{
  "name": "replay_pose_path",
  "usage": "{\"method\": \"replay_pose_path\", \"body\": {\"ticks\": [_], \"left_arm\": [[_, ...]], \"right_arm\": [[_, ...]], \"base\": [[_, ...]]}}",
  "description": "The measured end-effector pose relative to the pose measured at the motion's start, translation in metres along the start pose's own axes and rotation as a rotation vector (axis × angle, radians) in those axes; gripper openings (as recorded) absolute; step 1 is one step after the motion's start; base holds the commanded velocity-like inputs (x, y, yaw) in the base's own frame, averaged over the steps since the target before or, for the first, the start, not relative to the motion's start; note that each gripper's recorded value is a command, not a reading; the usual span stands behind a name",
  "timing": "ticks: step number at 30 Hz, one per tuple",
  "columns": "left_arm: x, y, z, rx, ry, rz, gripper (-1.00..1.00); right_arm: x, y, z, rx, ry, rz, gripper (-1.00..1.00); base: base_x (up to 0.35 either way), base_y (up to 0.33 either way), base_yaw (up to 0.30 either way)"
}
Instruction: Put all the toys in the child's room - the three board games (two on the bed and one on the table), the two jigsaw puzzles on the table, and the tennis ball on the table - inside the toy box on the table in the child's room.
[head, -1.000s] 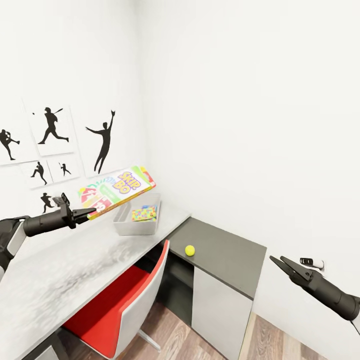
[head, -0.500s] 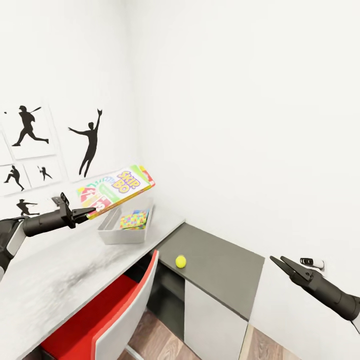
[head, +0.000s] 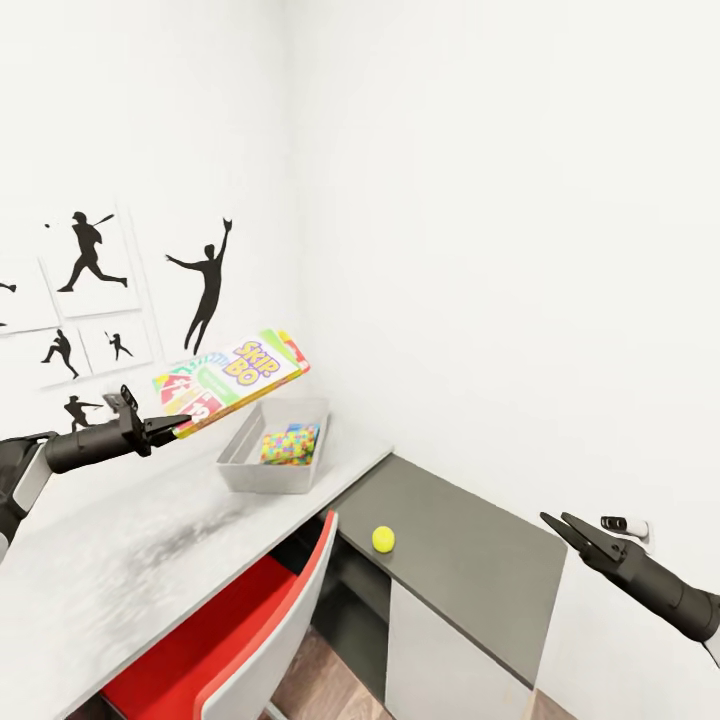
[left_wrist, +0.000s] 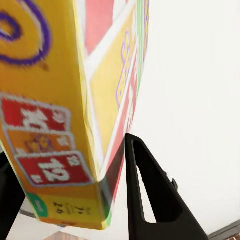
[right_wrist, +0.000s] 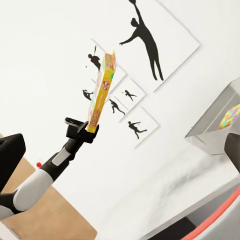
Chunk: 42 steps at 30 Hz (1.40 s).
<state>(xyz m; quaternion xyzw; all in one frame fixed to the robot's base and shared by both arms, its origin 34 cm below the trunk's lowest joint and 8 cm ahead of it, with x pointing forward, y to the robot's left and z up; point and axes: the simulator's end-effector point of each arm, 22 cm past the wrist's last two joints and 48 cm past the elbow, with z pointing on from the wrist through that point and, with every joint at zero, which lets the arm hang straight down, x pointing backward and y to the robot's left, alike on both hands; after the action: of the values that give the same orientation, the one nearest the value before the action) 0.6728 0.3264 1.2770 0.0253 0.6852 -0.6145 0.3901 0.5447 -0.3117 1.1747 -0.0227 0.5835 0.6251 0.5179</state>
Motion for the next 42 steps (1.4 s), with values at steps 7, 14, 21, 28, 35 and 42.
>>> {"method": "replay_pose_path", "body": {"ticks": [7,14,21,28,35,42], "left_arm": [[-0.0001,-0.0001,-0.0005,-0.001,0.0,0.0,-1.0],[-0.0001,0.0001,-0.0007,-0.001,0.0,0.001,-1.0],[0.0,0.0004,-0.001,-0.002,0.0,0.001,-1.0],[0.0001,0.0007,-0.0017,-0.004,0.0,0.001,-1.0],[0.0,0.0006,-0.0016,-0.001,-0.001,0.0,-1.0],[-0.0006,-0.0006,-0.0019,0.002,-0.003,0.0,-1.0]], "right_arm": [[-0.0002,-0.0002,-0.0005,0.001,0.0,0.0,1.0],[-0.0001,-0.0001,-0.0006,0.001,0.0,0.002,1.0],[-0.0002,0.0,-0.0007,0.0,0.001,0.001,1.0],[-0.0001,0.0001,-0.0005,0.0,0.0,0.001,1.0],[-0.0002,-0.0002,-0.0006,0.0,0.0,0.0,1.0],[-0.0002,0.0001,-0.0006,0.0,0.0,0.0,1.0]], "base": [[0.226,0.002,0.016],[0.24,0.037,0.001],[0.228,0.048,0.0],[0.246,0.011,0.0],[0.208,0.001,0.0],[0.113,0.0,0.0]]}}
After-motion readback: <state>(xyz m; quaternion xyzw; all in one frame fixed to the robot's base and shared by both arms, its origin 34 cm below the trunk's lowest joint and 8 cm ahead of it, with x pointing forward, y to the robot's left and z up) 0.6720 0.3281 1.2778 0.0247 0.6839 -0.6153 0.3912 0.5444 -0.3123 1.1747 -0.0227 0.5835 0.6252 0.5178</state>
